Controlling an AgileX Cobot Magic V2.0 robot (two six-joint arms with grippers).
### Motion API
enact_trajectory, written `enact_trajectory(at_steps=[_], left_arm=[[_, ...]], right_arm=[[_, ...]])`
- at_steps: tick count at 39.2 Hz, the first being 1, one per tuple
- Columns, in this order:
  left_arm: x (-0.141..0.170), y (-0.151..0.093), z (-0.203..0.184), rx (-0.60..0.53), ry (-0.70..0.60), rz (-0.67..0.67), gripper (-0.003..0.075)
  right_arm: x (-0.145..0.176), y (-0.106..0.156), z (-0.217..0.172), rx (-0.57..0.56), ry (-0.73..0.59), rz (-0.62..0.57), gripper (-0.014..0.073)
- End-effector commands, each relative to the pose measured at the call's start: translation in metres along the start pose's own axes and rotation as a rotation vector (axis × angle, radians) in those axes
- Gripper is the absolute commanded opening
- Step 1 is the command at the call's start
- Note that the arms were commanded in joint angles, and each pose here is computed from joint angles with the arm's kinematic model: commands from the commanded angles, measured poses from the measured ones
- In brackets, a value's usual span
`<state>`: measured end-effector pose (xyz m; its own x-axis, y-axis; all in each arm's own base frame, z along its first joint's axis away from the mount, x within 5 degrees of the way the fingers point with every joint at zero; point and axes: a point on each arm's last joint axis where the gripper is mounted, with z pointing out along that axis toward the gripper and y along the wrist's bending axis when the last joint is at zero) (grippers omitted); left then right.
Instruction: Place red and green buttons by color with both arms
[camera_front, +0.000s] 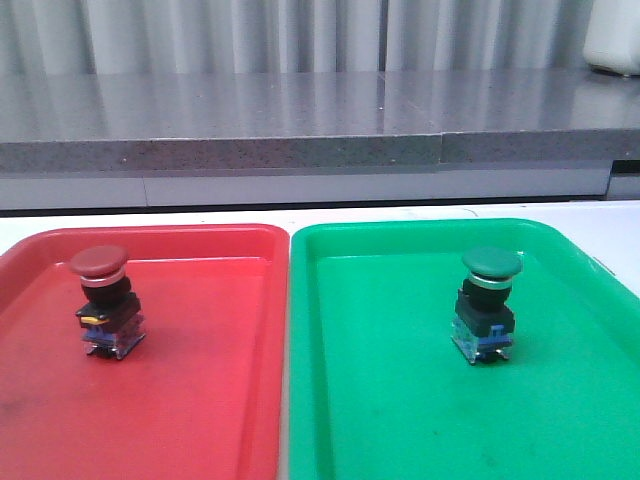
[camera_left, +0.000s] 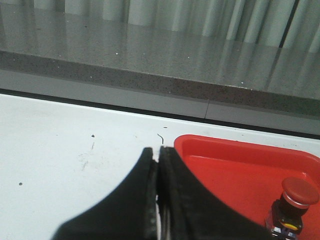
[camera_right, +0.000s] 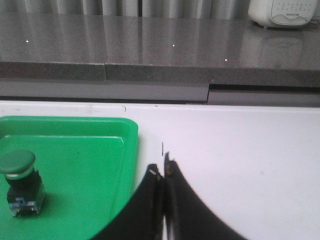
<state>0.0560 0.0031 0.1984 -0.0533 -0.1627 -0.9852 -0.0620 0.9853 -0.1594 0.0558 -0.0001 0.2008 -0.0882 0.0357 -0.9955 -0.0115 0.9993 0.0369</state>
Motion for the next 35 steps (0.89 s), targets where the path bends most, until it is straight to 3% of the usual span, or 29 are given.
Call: enact_trajectory(at_steps=[1, 6, 35], left_arm=[[0.0003, 0.0000, -0.0002, 0.012, -0.069, -0.018, -0.0020], [0.0004, 0.0000, 0.0000, 0.011, -0.067, -0.018, -0.0020], [0.0004, 0.0000, 0.0000, 0.011, -0.067, -0.018, -0.0020]], right_arm=[[0.0017, 0.0004, -0.0003, -0.002, -0.104, -0.021, -0.0068], [0.0059, -0.0006, 0.0000, 0.009, -0.045, -0.021, -0.0068], [0.0051, -0.0005, -0.0001, 0.008, -0.051, -0.021, -0.0068]])
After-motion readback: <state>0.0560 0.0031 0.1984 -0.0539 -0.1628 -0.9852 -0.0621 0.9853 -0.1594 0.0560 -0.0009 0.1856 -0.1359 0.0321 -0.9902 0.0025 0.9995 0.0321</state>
